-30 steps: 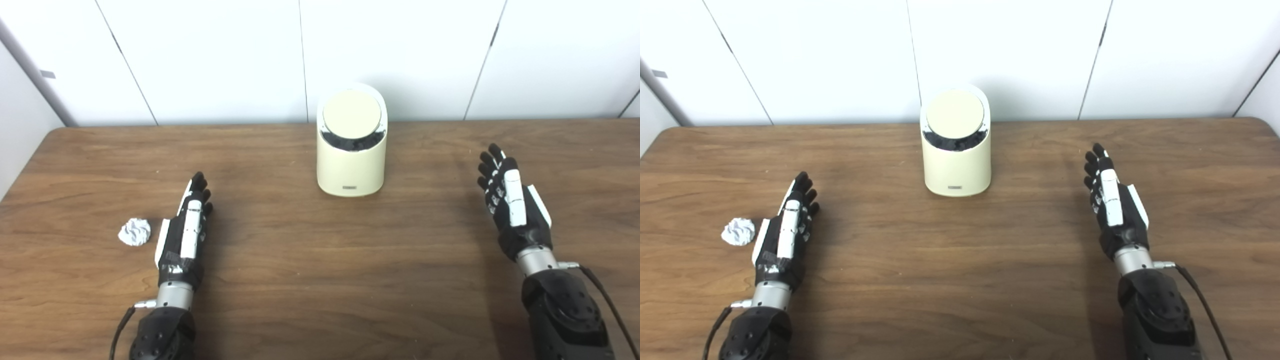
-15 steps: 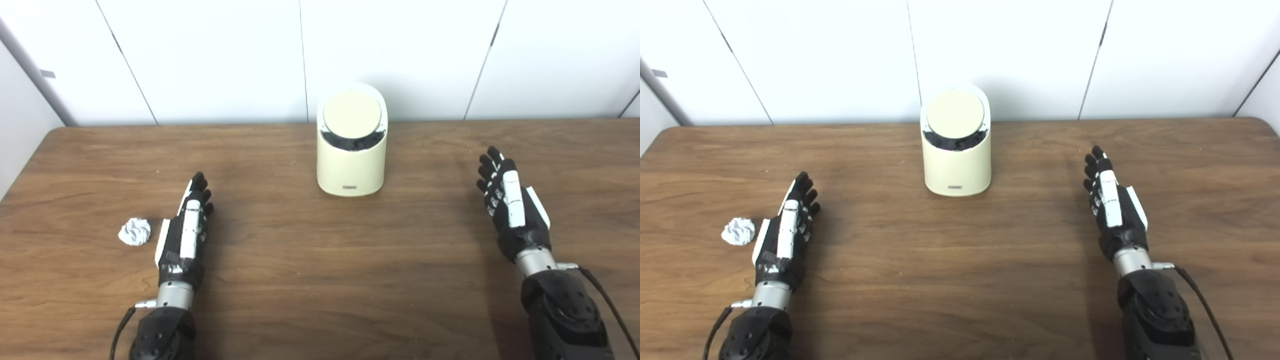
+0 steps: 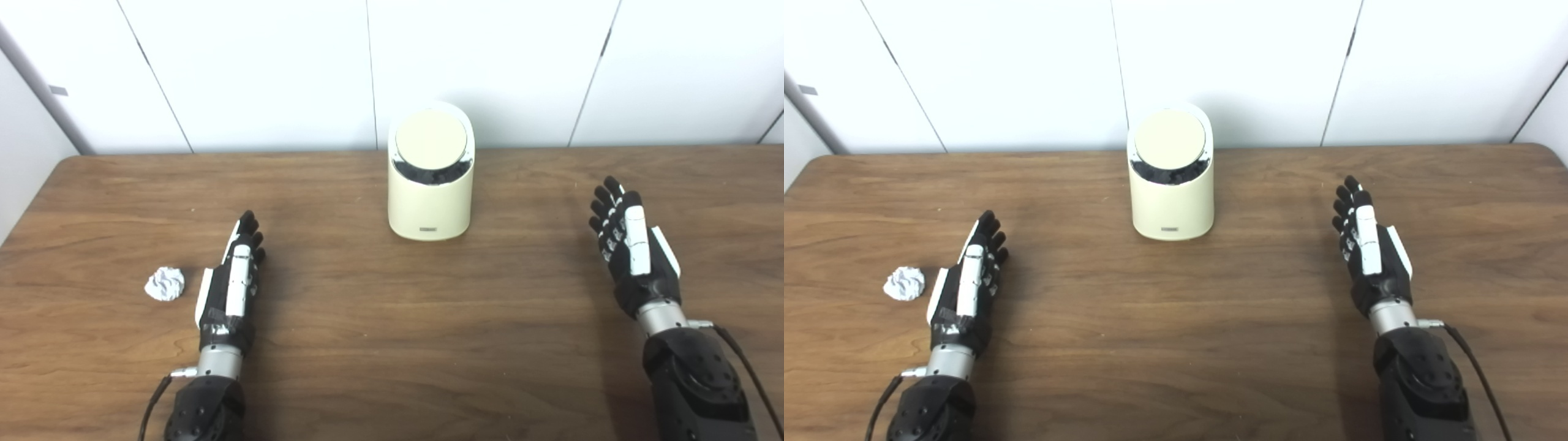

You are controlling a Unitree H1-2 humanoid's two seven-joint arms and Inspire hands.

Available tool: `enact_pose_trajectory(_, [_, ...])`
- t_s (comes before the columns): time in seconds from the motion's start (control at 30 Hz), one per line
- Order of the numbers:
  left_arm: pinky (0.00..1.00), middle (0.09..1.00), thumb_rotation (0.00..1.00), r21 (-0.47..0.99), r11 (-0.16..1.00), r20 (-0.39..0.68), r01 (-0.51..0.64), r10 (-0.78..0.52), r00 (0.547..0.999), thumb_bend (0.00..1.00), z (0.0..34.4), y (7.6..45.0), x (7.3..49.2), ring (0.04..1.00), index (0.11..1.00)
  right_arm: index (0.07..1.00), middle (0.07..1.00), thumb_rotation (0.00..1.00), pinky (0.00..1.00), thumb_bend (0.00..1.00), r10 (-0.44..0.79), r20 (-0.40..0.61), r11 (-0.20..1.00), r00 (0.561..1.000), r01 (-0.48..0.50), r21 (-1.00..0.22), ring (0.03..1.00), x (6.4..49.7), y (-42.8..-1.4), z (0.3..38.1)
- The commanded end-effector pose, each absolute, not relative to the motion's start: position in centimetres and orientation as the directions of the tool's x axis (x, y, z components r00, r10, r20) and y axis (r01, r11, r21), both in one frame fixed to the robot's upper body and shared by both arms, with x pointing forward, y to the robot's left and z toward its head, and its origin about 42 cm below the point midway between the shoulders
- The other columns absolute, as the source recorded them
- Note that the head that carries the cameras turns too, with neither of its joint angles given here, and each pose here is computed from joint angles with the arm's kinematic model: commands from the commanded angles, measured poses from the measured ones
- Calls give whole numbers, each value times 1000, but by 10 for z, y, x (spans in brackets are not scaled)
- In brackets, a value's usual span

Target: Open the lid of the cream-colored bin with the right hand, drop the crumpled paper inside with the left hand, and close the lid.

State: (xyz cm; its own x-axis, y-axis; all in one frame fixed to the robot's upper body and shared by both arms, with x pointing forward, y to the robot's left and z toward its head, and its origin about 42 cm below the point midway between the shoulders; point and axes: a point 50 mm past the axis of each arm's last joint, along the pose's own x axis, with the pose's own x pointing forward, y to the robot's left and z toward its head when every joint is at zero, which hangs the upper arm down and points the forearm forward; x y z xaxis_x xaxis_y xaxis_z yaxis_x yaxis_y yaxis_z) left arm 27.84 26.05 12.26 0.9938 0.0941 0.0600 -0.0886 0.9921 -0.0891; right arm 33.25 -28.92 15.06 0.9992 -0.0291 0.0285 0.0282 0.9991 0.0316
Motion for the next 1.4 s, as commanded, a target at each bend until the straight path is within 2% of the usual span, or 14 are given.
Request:
enact_pose_trajectory(0.0, [1000,1000,919,-84,993,138,-80,91,986,353,139,256,287,1000,1000,974,983,1000,1000,570,-13,148,1000,989,10,22,986,347,-283,180])
enact_pose_trajectory(0.1, [1000,1000,962,-81,993,144,-84,95,985,345,138,254,286,1000,1000,972,980,1000,1000,570,19,178,1000,984,-17,-14,987,357,-274,195])
enact_pose_trajectory(0.27, [1000,1000,960,-95,992,145,-81,95,985,336,137,253,287,1000,1000,977,979,965,980,607,72,205,994,976,-52,-99,982,375,-267,217])
enact_pose_trajectory(0.43, [1000,1000,942,-99,992,140,-84,97,985,343,136,252,286,1000,1000,979,977,923,991,544,116,223,984,968,-81,-159,972,393,-256,241])
enact_pose_trajectory(0.57, [1000,1000,946,-98,992,144,-79,93,985,342,134,252,285,1000,1000,988,984,937,996,538,155,253,972,955,-102,-209,977,404,-242,263])
enact_pose_trajectory(0.7, [1000,1000,948,-96,992,145,-77,91,985,335,132,252,285,1000,1000,984,986,937,1000,491,176,273,964,946,-110,-240,979,412,-227,277])
enact_pose_trajectory(0.87, [1000,1000,950,-100,992,146,-74,89,985,335,130,251,286,1000,1000,977,982,947,957,540,202,286,941,937,-105,-322,968,424,-212,290])
enact_pose_trajectory(1.0, [1000,1000,948,-99,992,147,-80,94,985,333,130,251,286,1000,1000,967,955,989,876,531,225,287,890,931,-76,-450,930,433,-203,297])
enact_pose_trajectory(1.13, [1000,1000,947,-103,992,150,-79,94,984,323,128,251,289,1000,1000,948,938,991,847,526,252,290,830,923,-51,-556,913,442,-192,304])
enact_pose_trajectory(1.3, [1000,1000,940,-106,991,155,-80,96,983,337,127,250,291,1000,1000,964,971,902,873,545,299,274,757,914,-52,-651,943,449,-183,311])
enact_pose_trajectory(1.37, [1000,1000,941,-106,991,154,-80,96,983,335,127,250,292,1000,1000,966,969,891,848,579,310,270,713,912,-35,-701,933,452,-181,314])
